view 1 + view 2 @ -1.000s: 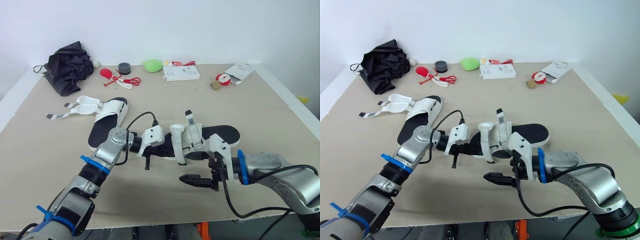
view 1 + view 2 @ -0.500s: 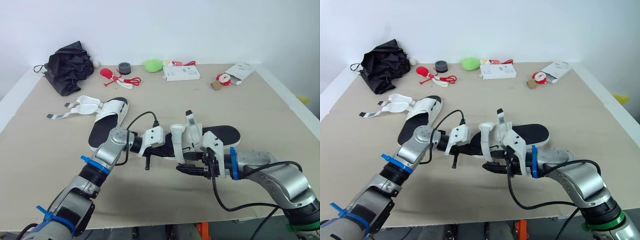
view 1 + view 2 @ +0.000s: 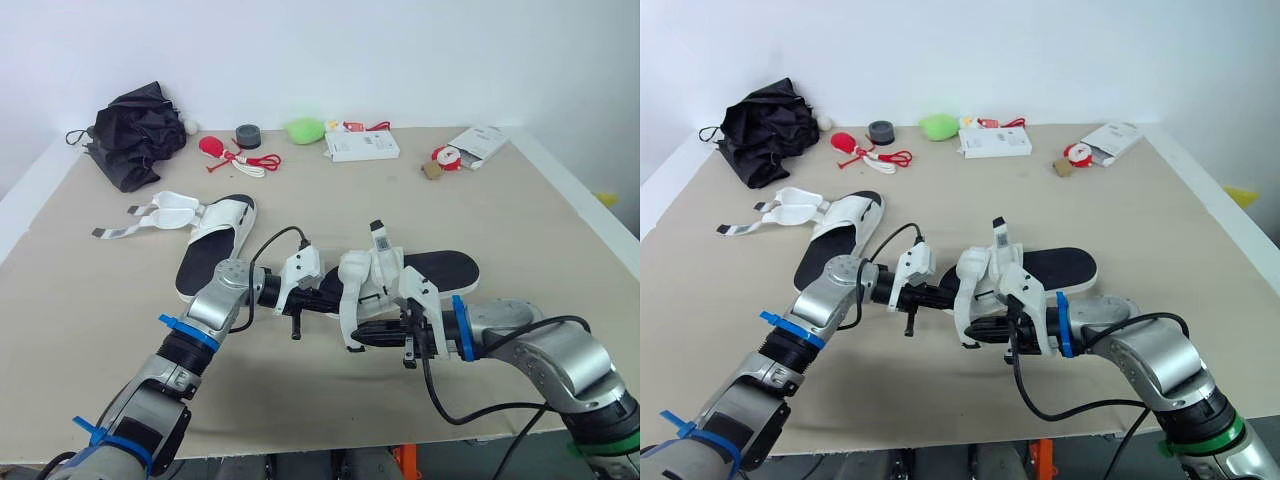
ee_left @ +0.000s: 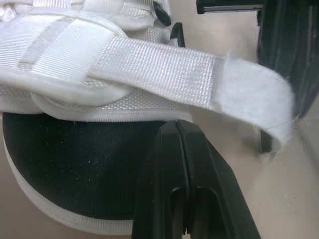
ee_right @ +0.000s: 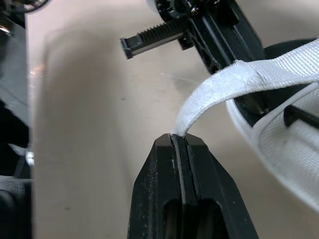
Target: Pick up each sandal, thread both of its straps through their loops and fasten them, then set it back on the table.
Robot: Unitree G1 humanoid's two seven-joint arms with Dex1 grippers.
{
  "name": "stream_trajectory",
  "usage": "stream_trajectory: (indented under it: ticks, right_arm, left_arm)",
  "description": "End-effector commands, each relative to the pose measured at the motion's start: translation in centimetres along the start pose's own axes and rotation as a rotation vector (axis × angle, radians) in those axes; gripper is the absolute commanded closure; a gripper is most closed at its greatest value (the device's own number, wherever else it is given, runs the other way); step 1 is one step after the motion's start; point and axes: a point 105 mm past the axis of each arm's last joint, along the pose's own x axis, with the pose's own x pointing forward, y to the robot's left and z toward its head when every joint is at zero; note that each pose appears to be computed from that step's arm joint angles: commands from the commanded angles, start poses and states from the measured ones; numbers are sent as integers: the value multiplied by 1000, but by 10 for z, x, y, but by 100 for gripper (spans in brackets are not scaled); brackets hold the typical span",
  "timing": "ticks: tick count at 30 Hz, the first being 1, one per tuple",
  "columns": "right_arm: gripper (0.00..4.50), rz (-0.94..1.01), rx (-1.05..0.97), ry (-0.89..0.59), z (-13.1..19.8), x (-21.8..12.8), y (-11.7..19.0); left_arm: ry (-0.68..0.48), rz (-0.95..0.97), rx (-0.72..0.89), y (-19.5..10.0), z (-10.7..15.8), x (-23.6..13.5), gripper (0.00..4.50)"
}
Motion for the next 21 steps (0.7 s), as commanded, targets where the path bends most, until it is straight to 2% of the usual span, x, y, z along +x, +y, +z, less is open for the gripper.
stream_trajectory:
  ticks: [1, 5, 10, 17, 21]
  right_arm:
    - [444, 21, 4, -89, 31, -13, 0]
    - [444, -8, 46, -185, 69, -29, -17]
    - [444, -141, 154, -167, 88, -39, -57]
    - [444, -156, 322, -92, 81, -39, -77]
    - [444, -76, 438, -68, 78, -36, -68]
  left_arm:
    - [13, 13, -4, 2, -4, -7, 450]
    - [41, 8, 37, 2, -4, -7, 450]
    - [51, -3, 57, 0, -5, -4, 450]
    - [48, -5, 69, -2, -5, 1, 450]
    - [47, 1, 68, -4, -7, 0, 450]
